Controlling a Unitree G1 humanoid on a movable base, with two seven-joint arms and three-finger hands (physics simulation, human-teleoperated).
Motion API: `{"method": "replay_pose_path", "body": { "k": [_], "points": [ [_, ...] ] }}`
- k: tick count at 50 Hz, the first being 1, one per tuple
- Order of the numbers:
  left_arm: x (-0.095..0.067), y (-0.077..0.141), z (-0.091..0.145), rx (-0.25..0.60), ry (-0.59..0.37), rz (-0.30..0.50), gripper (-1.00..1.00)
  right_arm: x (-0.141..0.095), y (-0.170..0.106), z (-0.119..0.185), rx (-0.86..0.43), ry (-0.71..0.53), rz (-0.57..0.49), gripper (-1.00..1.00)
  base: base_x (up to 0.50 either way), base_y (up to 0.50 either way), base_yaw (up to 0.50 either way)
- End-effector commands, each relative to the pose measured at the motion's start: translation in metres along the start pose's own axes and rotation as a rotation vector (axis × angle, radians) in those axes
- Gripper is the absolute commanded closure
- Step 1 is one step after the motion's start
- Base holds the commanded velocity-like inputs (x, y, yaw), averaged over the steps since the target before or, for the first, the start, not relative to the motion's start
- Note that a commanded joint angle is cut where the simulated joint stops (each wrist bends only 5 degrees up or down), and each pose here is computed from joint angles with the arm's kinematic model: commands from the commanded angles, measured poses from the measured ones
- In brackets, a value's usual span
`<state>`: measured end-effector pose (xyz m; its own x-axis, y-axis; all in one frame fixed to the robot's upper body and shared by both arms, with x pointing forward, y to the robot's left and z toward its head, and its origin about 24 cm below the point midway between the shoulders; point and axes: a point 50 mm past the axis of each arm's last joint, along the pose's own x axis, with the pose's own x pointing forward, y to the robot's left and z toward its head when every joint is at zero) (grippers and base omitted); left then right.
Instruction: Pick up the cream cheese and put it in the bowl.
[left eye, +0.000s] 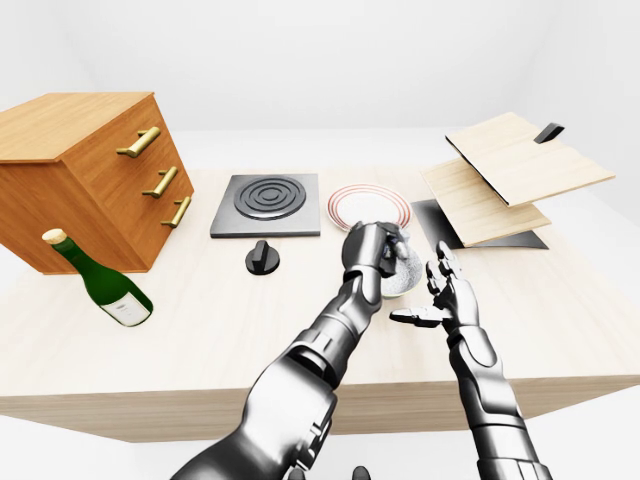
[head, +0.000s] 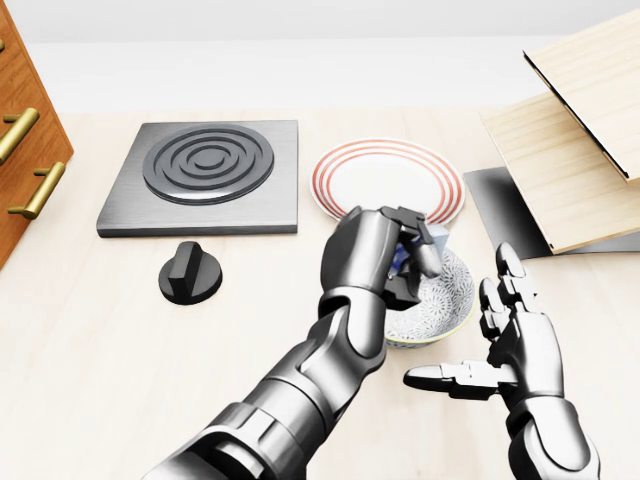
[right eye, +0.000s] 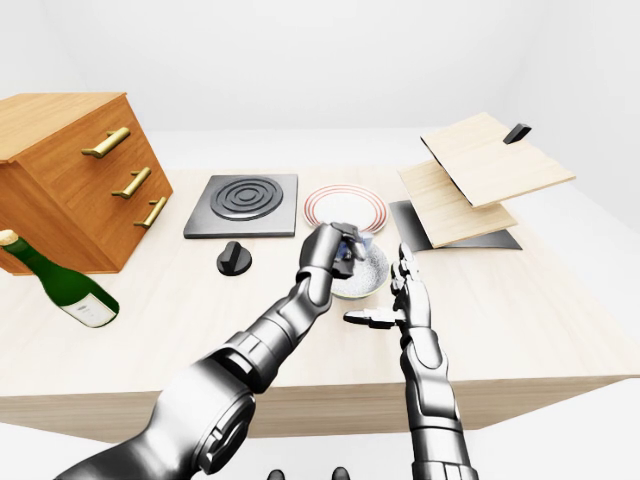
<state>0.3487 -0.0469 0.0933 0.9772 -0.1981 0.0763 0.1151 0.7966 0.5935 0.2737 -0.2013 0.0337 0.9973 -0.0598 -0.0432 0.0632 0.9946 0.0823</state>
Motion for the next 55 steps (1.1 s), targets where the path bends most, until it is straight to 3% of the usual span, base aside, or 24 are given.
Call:
{"method": "replay_pose_path", "body": {
  "k": [1, 5, 30, 36, 37, 40, 42, 46, 48, 52, 53, 55],
  "points": [
    [0.005, 0.007, 0.007, 0.031, -0.038, 0.019, -1.0, 0.001, 0.0, -0.002, 0.0, 0.004, 0.002, -1.0, 0.0, 0.0, 0.0],
    [0.005, 0.008, 0.009, 0.066, -0.063, 0.018, -1.0, 0.002, 0.0, -0.004, 0.0, 0.007, 0.0, -1.0, 0.0, 0.0, 0.0],
    [0.009, 0.015, 0.017, 0.009, -0.08, 0.055, -1.0, 0.004, 0.004, -0.009, -0.006, 0.017, 0.01, -1.0, 0.0, 0.0, 0.0],
    [0.008, 0.03, 0.005, -0.082, -0.058, 0.131, -1.0, 0.003, 0.005, -0.007, -0.009, 0.013, 0.011, -1.0, 0.0, 0.0, 0.0],
    [0.007, 0.032, 0.003, -0.106, -0.062, 0.108, -1.0, 0.003, 0.005, -0.007, -0.01, 0.012, 0.011, -1.0, 0.0, 0.0, 0.0],
    [0.003, 0.051, -0.003, -0.207, -0.089, 0.101, -1.0, 0.003, 0.007, -0.004, -0.016, 0.011, 0.011, -1.0, 0.0, 0.0, 0.0],
    [-0.003, 0.062, -0.007, -0.314, -0.064, 0.051, -1.0, 0.003, 0.008, -0.003, -0.018, 0.01, 0.011, -1.0, 0.0, 0.0, 0.0],
    [-0.01, 0.09, -0.018, -0.453, -0.038, 0.109, -1.0, 0.004, 0.011, 0.0, -0.027, 0.007, 0.012, -1.0, 0.0, 0.0, 0.0],
    [-0.021, 0.097, -0.022, -0.43, -0.081, 0.086, -1.0, 0.004, 0.013, 0.001, -0.034, 0.006, 0.013, -1.0, 0.0, 0.0, 0.0],
    [-0.041, 0.105, -0.029, -0.493, -0.137, 0.046, -1.0, 0.005, 0.016, 0.002, -0.044, 0.005, 0.015, -1.0, 0.0, 0.0, 0.0],
    [-0.049, 0.115, -0.034, -0.521, -0.162, 0.093, -1.0, 0.006, 0.018, 0.003, -0.05, 0.002, 0.019, -1.0, 0.0, 0.0, 0.0],
    [-0.052, 0.117, -0.034, -0.532, -0.176, 0.09, -1.0, 0.006, 0.019, 0.004, -0.052, 0.001, 0.019, -1.0, 0.0, 0.0, 0.0]
  ]
}}
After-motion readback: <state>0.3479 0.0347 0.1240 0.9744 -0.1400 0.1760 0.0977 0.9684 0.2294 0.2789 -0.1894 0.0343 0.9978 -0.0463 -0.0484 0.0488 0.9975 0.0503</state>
